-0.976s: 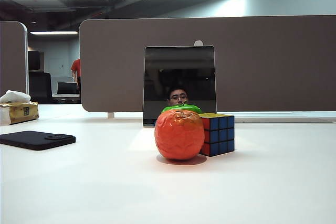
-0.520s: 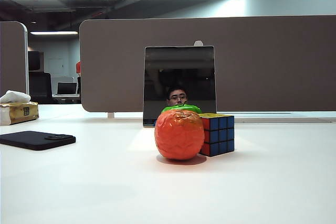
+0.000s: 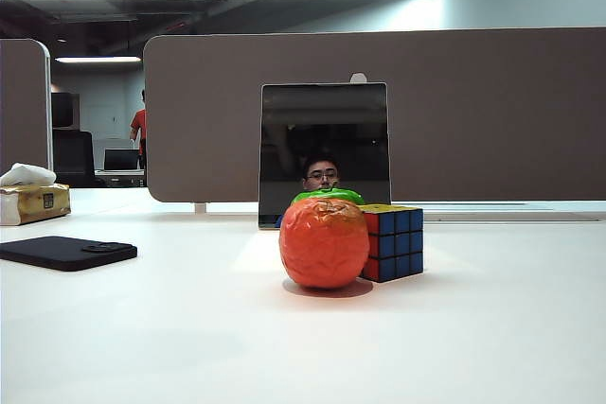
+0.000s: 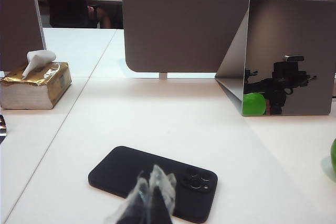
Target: Move all the fruits on the tabletop near the face of the Rubik's cube that has the color most similar to each fruit.
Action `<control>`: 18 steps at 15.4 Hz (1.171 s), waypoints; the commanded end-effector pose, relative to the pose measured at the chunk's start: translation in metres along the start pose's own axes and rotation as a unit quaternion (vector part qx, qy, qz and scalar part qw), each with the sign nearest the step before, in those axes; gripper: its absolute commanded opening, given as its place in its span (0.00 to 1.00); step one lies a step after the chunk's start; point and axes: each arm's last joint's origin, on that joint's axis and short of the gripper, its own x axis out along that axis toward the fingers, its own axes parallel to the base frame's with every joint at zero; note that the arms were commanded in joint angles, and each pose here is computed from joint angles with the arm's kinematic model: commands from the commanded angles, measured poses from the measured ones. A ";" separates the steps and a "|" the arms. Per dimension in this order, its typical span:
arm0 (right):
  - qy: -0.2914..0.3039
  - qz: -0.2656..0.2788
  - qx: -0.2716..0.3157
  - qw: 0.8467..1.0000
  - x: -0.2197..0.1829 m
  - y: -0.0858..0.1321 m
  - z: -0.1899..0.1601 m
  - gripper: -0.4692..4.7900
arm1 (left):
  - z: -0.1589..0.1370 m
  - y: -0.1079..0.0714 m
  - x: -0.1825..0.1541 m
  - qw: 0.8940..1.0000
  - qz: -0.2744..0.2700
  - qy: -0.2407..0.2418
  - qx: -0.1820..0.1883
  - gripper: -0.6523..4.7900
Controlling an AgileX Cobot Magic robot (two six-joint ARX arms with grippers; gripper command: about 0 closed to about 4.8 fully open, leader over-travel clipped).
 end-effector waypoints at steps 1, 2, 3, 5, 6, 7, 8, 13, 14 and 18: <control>-0.007 0.002 0.002 1.000 0.000 0.000 0.000 0.09 | 0.002 -0.004 0.000 1.000 0.006 -0.006 0.006 0.11; -0.007 0.002 0.001 1.000 0.000 0.000 0.000 0.09 | 0.002 -0.005 0.000 1.000 0.011 -0.006 0.007 0.11; -0.007 0.002 0.002 1.000 0.000 0.000 0.000 0.09 | 0.002 -0.005 0.001 1.000 0.018 -0.006 0.006 0.11; -0.007 0.002 0.002 1.000 0.000 0.000 0.000 0.09 | 0.002 -0.005 0.001 1.000 0.020 -0.006 0.006 0.11; -0.007 0.002 0.002 1.000 0.000 0.000 0.000 0.09 | 0.002 -0.005 0.001 1.000 0.021 -0.006 0.006 0.11; -0.007 0.002 0.002 1.000 0.000 0.000 0.000 0.09 | 0.002 -0.005 0.001 1.000 0.021 -0.006 0.006 0.11; -0.007 0.002 0.002 1.000 0.000 0.000 0.000 0.09 | 0.002 -0.005 0.001 1.000 0.020 -0.006 0.006 0.11; -0.007 0.002 0.001 1.000 0.000 0.000 0.000 0.09 | 0.000 -0.005 0.001 1.000 0.019 0.003 0.006 0.11; -0.007 0.002 0.001 1.000 0.000 0.000 0.000 0.09 | 0.000 -0.005 0.001 1.000 0.019 0.003 0.006 0.11; -0.007 0.002 0.001 1.000 0.000 0.000 0.000 0.09 | 0.000 -0.005 0.001 1.000 0.019 0.003 0.006 0.11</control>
